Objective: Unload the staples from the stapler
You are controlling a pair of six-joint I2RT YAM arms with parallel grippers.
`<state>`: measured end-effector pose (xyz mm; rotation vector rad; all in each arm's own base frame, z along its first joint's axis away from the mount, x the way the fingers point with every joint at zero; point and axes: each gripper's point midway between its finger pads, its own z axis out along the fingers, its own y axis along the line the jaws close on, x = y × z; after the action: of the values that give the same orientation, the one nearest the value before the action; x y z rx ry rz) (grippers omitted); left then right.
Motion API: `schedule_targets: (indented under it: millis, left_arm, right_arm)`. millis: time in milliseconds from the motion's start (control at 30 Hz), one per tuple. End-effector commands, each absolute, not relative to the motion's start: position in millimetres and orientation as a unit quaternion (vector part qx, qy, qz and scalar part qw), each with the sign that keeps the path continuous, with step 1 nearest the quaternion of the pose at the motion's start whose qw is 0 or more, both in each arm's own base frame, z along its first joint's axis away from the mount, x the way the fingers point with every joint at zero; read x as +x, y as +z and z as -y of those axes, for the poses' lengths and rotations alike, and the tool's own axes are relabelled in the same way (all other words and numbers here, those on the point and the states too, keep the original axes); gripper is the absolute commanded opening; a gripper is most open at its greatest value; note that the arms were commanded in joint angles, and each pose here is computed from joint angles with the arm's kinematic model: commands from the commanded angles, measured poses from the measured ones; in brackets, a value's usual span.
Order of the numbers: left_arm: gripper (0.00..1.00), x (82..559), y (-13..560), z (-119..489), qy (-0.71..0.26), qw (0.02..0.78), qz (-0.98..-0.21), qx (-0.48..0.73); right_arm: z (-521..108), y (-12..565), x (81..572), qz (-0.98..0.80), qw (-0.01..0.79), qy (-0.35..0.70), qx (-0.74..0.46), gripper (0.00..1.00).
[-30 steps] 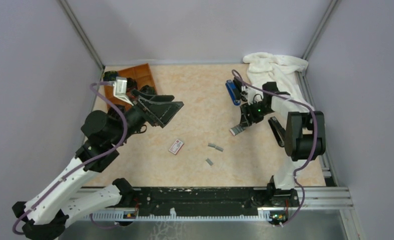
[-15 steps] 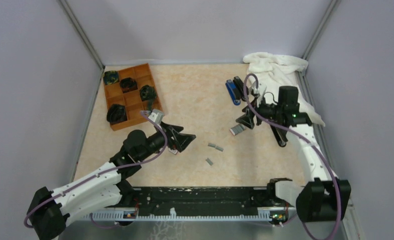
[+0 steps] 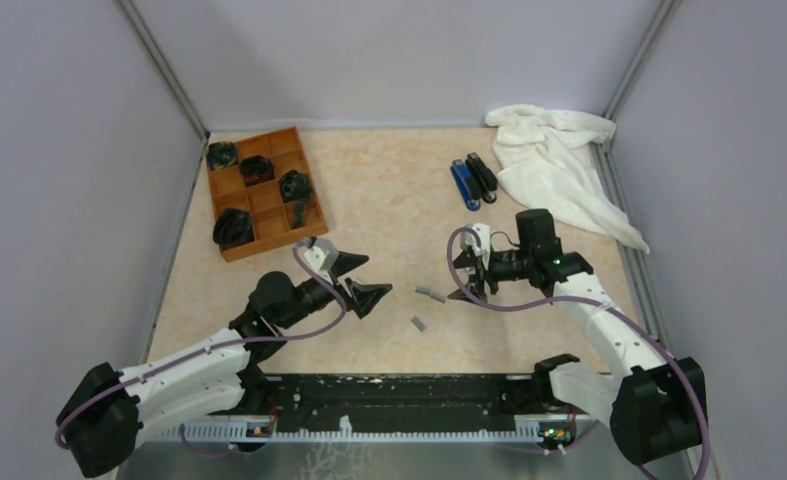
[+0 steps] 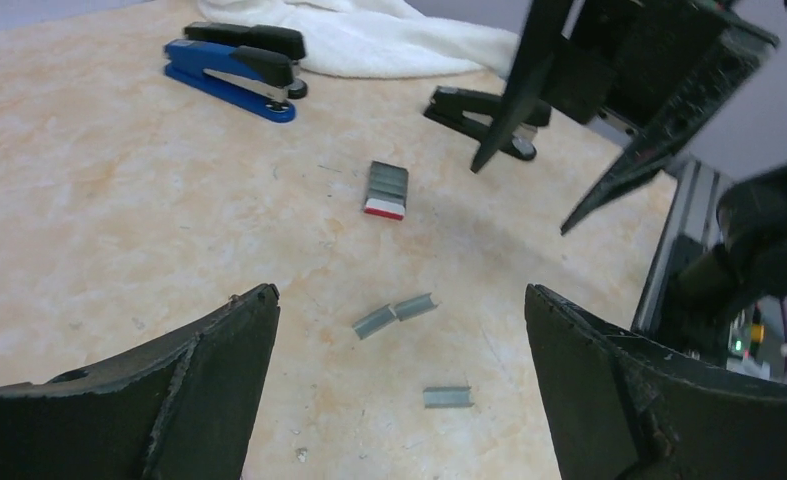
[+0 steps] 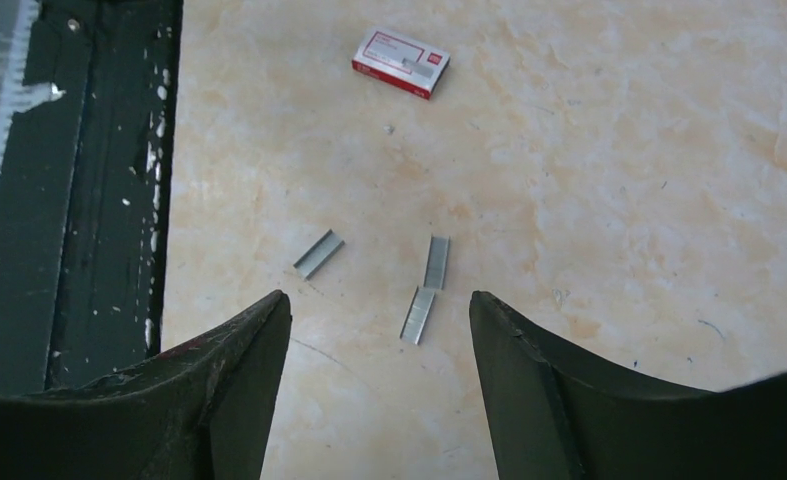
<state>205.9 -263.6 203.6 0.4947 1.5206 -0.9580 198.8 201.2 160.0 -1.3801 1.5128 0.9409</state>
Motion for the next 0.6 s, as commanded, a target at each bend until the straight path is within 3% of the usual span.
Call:
schedule_targets:
  millis: [0,233,333,567]
  left_arm:
    - [0.97,175,206,285,-0.41,0.616,-0.548,0.39]
    - [0.99,140,118,305,-0.381,0.526,-0.443,0.618]
    - [0.98,143,79,311,-0.374,0.473,-0.453,0.656]
    - [0.81,149,52,329,-0.393,0.4,-0.457,0.691]
  right_arm:
    - [-198,162,203,-0.565,0.444,0.334,-0.61,0.67]
    - [-193,165,208,-0.585,0.436,0.316,-0.607,0.68]
    - [-193,168,209,-0.59,0.435,0.315,-0.602,0.68]
    - [-191,168,212,-0.602,0.431,0.312,-0.595,0.68]
